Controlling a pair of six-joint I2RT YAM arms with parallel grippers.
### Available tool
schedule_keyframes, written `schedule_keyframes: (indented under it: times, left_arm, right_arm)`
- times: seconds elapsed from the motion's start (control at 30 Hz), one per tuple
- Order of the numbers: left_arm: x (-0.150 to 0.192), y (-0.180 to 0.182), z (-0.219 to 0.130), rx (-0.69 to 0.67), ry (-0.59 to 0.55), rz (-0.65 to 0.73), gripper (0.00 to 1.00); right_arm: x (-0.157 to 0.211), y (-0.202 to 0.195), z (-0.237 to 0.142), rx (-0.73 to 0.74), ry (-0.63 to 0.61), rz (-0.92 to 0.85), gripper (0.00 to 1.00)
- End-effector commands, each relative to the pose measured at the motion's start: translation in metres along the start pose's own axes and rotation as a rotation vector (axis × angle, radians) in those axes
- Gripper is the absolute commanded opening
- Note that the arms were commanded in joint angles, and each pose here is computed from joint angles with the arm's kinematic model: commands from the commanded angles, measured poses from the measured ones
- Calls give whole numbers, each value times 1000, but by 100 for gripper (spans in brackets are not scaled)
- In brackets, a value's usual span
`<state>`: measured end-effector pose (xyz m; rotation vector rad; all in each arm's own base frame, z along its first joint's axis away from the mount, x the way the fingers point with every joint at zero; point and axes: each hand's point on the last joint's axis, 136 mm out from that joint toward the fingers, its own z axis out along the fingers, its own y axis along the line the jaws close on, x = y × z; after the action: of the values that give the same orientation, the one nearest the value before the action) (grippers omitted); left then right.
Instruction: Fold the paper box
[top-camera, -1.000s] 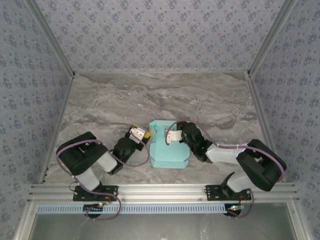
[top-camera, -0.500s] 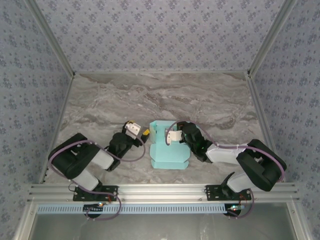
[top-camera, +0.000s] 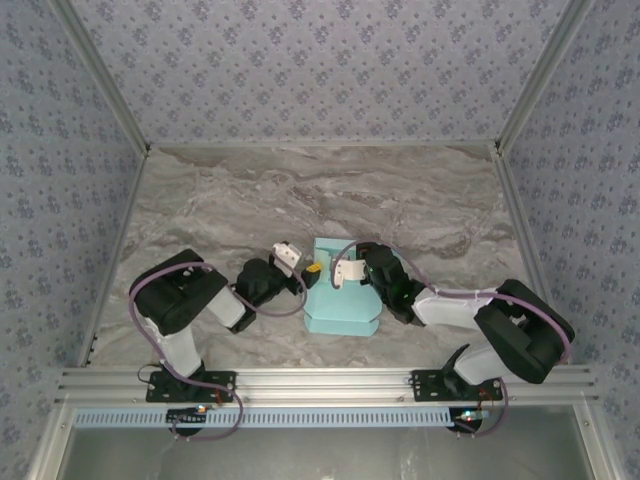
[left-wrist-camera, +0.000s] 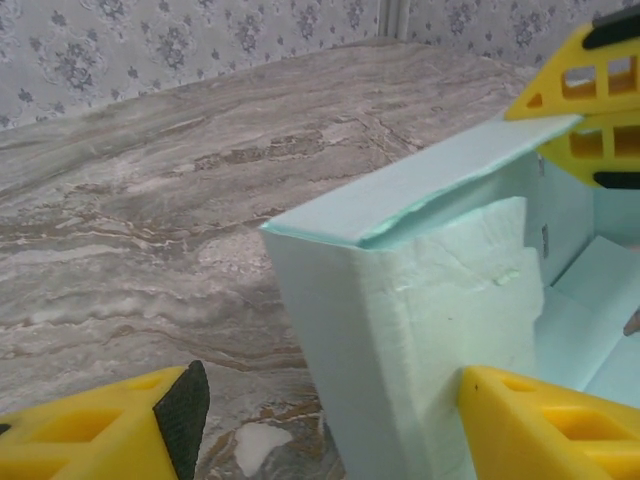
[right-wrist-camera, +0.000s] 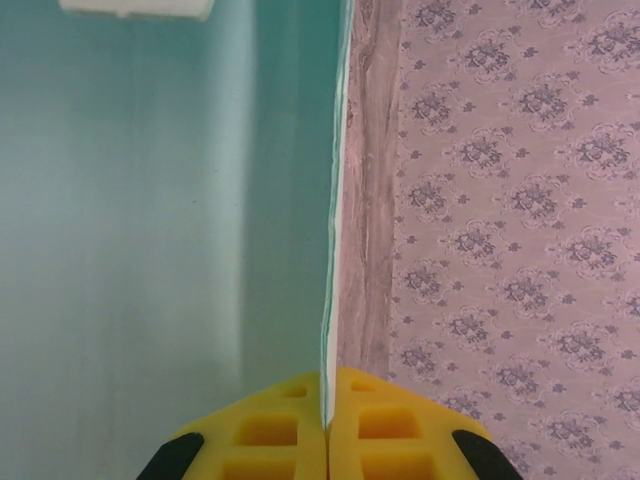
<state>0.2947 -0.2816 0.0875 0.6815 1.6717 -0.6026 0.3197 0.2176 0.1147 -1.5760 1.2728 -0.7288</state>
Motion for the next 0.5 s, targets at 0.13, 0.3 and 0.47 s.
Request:
schedule_keyframes:
  times: [0.13, 0.3, 0.47]
  left_arm:
    - [10, 20, 10, -153, 67, -26, 66]
    - [6, 30, 20, -211, 58, -20, 44]
    - [1, 31, 25, -214, 22, -4, 39]
  right_arm:
    - [-12, -23, -8, 82, 30, 74, 0]
    - [-22, -25, -16, 115, 49, 99, 0]
    - [-26, -5, -17, 90, 59, 31, 0]
